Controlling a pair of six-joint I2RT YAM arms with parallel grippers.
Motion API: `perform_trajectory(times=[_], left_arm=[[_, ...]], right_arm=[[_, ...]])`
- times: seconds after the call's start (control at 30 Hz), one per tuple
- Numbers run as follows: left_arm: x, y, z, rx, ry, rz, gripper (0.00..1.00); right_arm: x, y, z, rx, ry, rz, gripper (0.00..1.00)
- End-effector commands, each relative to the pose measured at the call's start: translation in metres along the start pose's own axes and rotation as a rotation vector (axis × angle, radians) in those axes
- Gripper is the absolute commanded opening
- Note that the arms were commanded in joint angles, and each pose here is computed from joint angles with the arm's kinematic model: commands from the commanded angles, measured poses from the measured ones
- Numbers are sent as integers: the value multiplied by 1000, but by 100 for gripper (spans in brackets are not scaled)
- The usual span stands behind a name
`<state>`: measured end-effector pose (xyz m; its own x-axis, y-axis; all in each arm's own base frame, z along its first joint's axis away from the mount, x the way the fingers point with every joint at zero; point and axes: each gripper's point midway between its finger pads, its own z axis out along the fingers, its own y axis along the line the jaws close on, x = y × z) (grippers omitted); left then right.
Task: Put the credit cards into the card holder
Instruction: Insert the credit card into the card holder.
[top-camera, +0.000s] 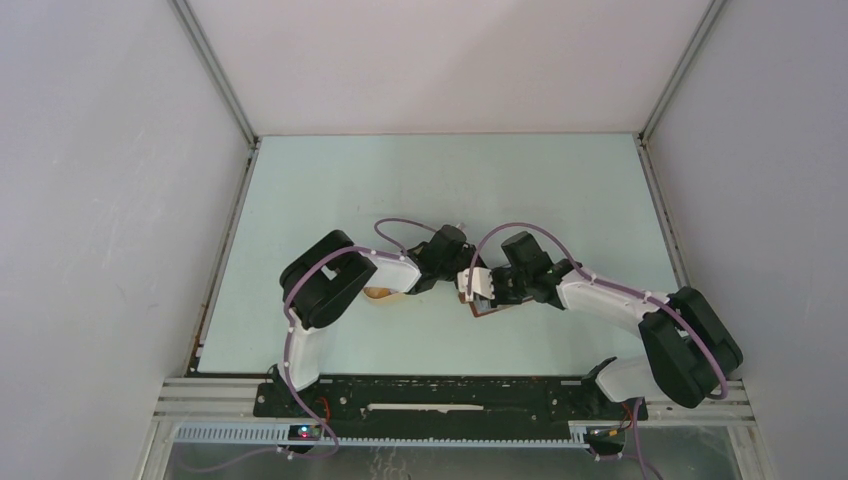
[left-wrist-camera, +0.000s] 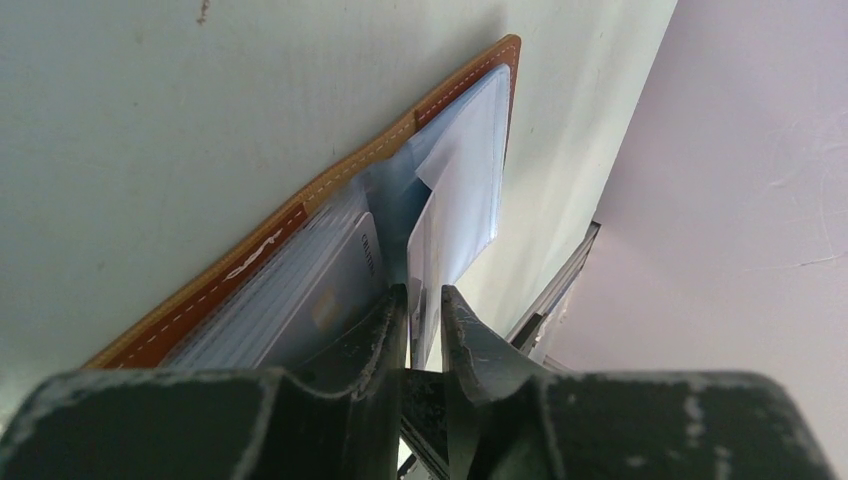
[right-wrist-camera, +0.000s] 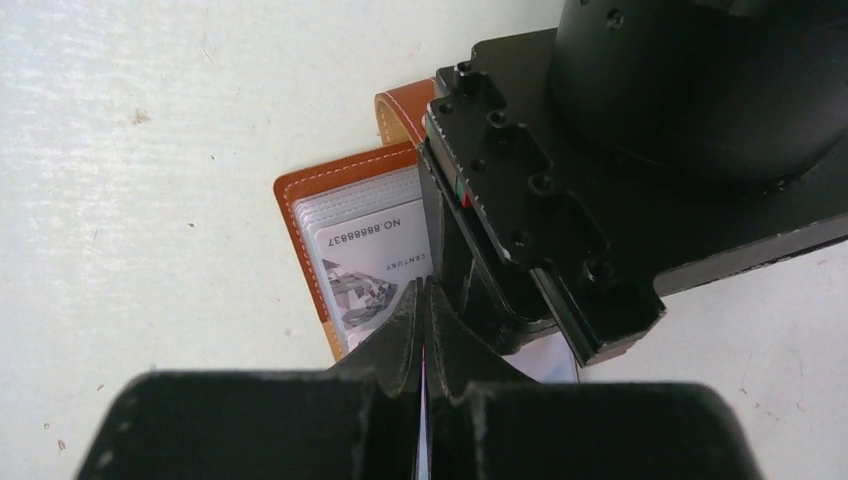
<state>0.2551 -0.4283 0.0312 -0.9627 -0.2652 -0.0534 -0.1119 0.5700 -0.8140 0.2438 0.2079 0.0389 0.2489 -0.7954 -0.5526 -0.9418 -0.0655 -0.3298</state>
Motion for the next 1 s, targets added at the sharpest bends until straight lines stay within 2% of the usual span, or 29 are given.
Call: perform_trajectory(times=[0.0,0.2,0.5,0.97], left_arm=[[-2,11,4,-46,3,-7,24],[-2,12,4,-48,4,-13,20],[-1,14,-1,-35,-7,-38,5],[2,18,-12,-3,-42,-127,3]], right_arm=[[11,-8,-7,35,34,-5,0],[11,-4,-8,21,23,3,0],[1,5,-7,-17,-11,0,0],[-8,6,-8,-24,-40,15,4]])
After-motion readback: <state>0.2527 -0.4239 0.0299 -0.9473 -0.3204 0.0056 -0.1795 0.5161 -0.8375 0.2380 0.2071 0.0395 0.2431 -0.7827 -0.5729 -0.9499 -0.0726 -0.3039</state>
